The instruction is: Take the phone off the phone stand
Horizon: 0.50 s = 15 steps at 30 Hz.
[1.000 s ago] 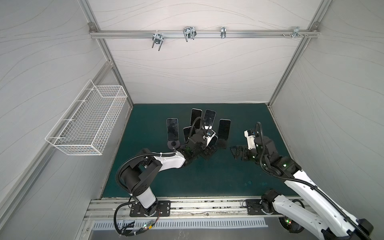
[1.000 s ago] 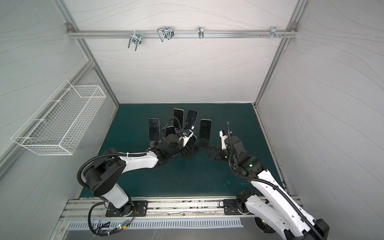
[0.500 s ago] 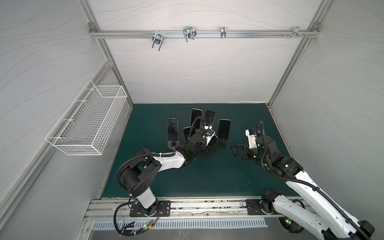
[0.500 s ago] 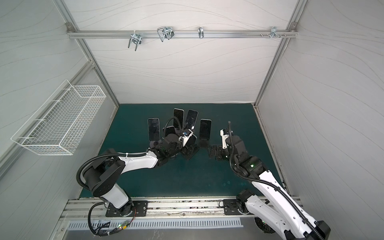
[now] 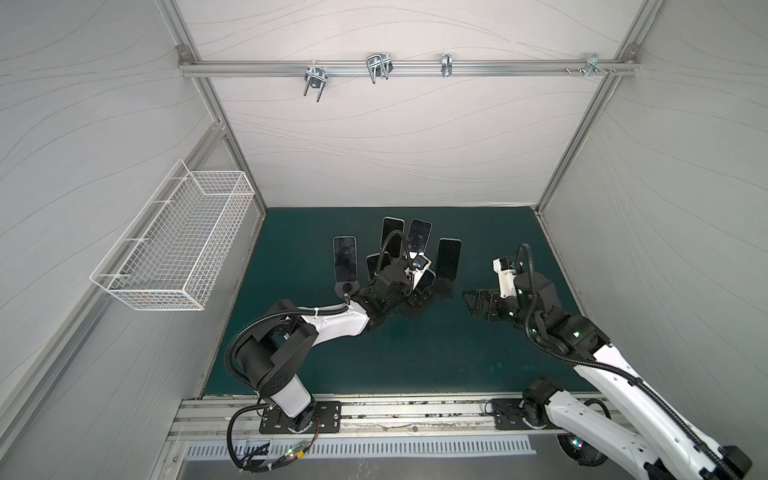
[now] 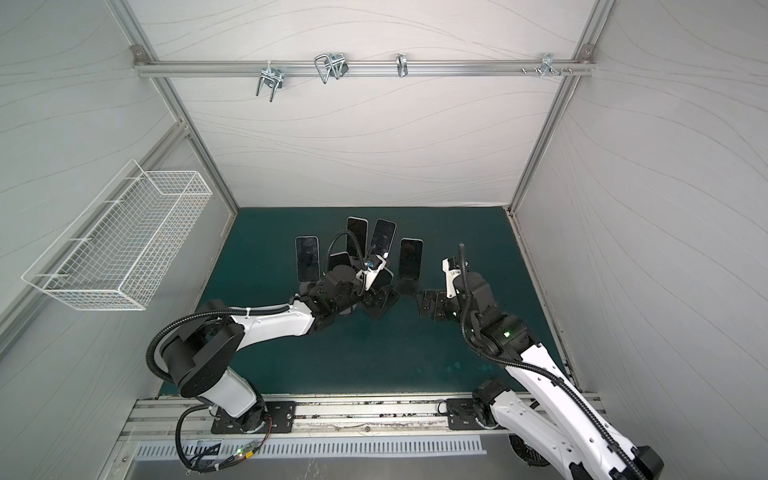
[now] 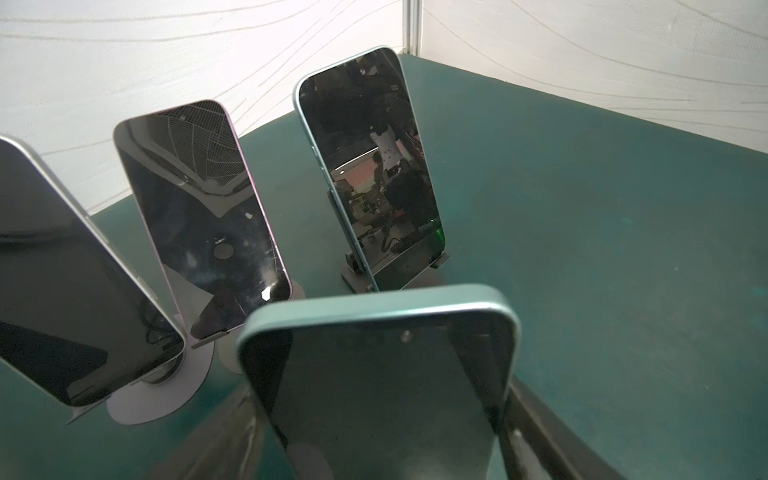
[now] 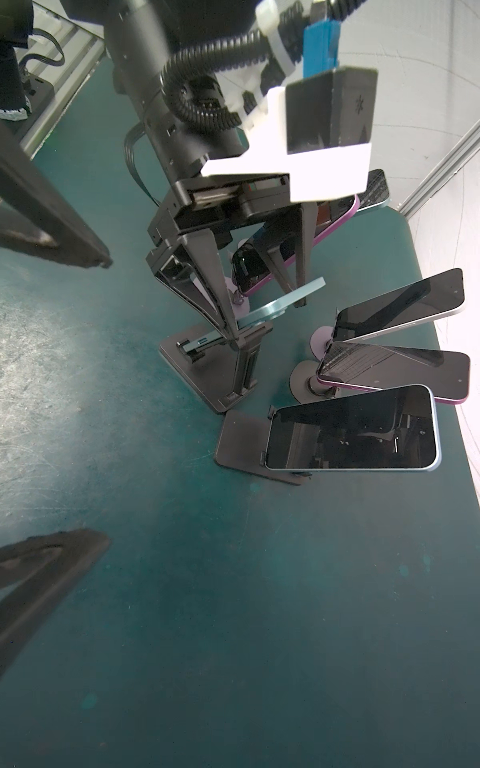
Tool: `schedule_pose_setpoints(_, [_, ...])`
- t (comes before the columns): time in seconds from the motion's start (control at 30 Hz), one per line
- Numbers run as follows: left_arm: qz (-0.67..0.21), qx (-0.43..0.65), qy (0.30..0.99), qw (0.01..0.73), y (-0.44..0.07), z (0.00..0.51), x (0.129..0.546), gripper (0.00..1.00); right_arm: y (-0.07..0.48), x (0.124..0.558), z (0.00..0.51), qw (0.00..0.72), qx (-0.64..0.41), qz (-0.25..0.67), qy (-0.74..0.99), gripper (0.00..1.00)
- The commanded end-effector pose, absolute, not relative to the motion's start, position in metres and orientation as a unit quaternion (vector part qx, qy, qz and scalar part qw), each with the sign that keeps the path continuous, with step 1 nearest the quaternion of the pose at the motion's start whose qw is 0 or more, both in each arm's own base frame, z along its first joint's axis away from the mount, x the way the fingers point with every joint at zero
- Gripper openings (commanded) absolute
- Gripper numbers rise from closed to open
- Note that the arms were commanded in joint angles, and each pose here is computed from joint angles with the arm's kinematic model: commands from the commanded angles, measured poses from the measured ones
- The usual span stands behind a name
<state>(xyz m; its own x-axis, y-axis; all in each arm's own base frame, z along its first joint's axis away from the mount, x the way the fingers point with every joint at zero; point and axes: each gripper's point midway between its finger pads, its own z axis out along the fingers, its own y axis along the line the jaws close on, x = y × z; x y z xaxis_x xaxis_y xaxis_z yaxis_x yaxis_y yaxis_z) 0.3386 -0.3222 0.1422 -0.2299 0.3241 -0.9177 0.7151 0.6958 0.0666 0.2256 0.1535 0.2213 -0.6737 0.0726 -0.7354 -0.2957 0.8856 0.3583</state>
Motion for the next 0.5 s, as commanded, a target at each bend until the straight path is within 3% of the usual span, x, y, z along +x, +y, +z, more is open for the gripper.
schedule_pose_setpoints(0.0, [-0.193, 0.341, 0.741, 0.546, -0.3301, 0.1683, 0.3452, 0.81, 0.1494, 0.2263, 0.2319, 0.411, -0.056, 0.231, 0.88, 0.99])
schedule_pose_setpoints(0.2, [-0.192, 0.339, 0.741, 0.547, -0.329, 0.1684, 0.3456, 0.8, 0.1473, 0.2247, 0.2312, 0.411, -0.051, 0.231, 0.88, 0.99])
schedule_pose_setpoints(0.33, [-0.193, 0.337, 0.742, 0.547, -0.3293, 0.1682, 0.3458, 0.9, 0.1475, 0.2233, 0.2329, 0.411, -0.052, 0.234, 0.879, 0.99])
schedule_pose_setpoints(0.47, [-0.195, 0.336, 0.739, 0.551, -0.3305, 0.1689, 0.3467, 0.91, 0.145, 0.2235, 0.2384, 0.416, -0.052, 0.229, 0.879, 0.99])
